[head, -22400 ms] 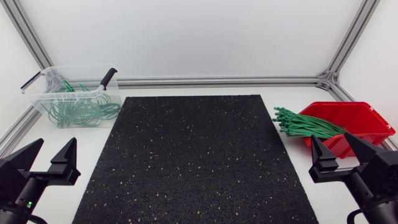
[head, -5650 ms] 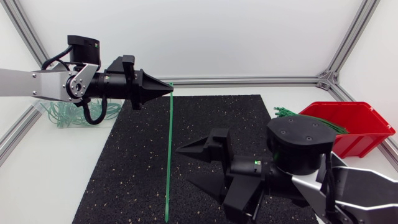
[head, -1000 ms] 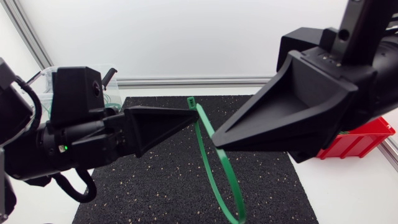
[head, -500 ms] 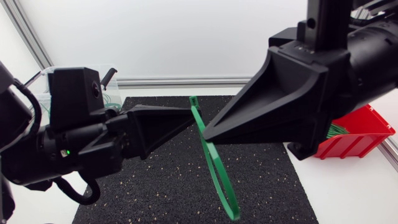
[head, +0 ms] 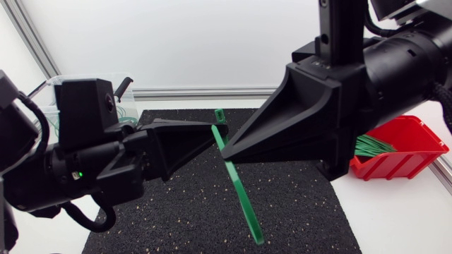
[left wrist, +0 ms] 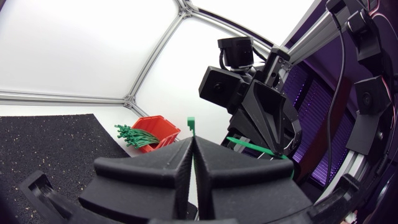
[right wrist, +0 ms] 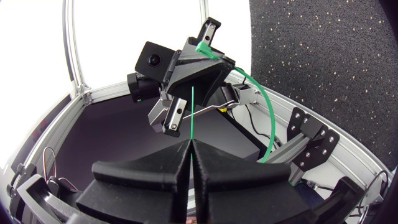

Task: Take a green cable tie from the red box, thread the tail through the head to close it, then place it in the transparent bin on the left.

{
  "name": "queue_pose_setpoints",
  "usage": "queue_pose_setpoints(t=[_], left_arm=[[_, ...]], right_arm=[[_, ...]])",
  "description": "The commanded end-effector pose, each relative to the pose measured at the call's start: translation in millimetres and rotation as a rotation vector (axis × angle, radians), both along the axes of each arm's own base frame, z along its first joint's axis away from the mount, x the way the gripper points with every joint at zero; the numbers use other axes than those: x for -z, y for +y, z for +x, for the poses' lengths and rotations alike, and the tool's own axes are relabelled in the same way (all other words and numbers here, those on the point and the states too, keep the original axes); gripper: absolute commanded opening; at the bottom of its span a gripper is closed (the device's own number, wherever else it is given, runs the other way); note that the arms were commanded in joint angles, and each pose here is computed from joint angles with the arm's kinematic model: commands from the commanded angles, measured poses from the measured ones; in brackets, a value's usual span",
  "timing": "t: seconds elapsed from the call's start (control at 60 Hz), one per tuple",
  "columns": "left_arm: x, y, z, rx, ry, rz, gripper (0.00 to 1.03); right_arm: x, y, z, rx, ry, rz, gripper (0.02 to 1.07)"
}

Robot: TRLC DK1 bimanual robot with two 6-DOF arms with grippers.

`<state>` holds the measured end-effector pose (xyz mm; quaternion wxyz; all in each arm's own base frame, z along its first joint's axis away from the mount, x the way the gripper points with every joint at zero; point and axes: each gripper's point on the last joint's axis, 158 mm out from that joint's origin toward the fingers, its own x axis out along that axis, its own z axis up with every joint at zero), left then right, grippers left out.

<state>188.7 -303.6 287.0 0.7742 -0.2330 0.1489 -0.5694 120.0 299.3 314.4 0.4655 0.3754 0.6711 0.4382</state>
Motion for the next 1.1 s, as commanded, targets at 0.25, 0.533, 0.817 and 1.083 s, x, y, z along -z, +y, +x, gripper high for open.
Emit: queue_pose_setpoints(t=[0.25,0.533,0.817,1.083], left_arm=[[-2.8,1.7,-9.8,0.004,-0.024,-0.011,0.04],[1.8,5.2,-14.0,0.006,-0.015,-0.004,0.04],[-1.7,5.2,-14.8,0.007,-0.020,-0.010,0.04],[-6.6,2.6,-15.1,0.014,-0.021,-0.012,0.04]], right_arm=[[-3.3,-1.0,0.9,0.013,0.006,0.000,0.08],[-8.4,-4.4,1.2,0.024,-0.013,0.013,0.08],[-5.2,-2.4,2.7,0.021,-0.004,0.007,0.08],[-2.9,-1.5,4.6,0.022,0.002,0.002,0.08]])
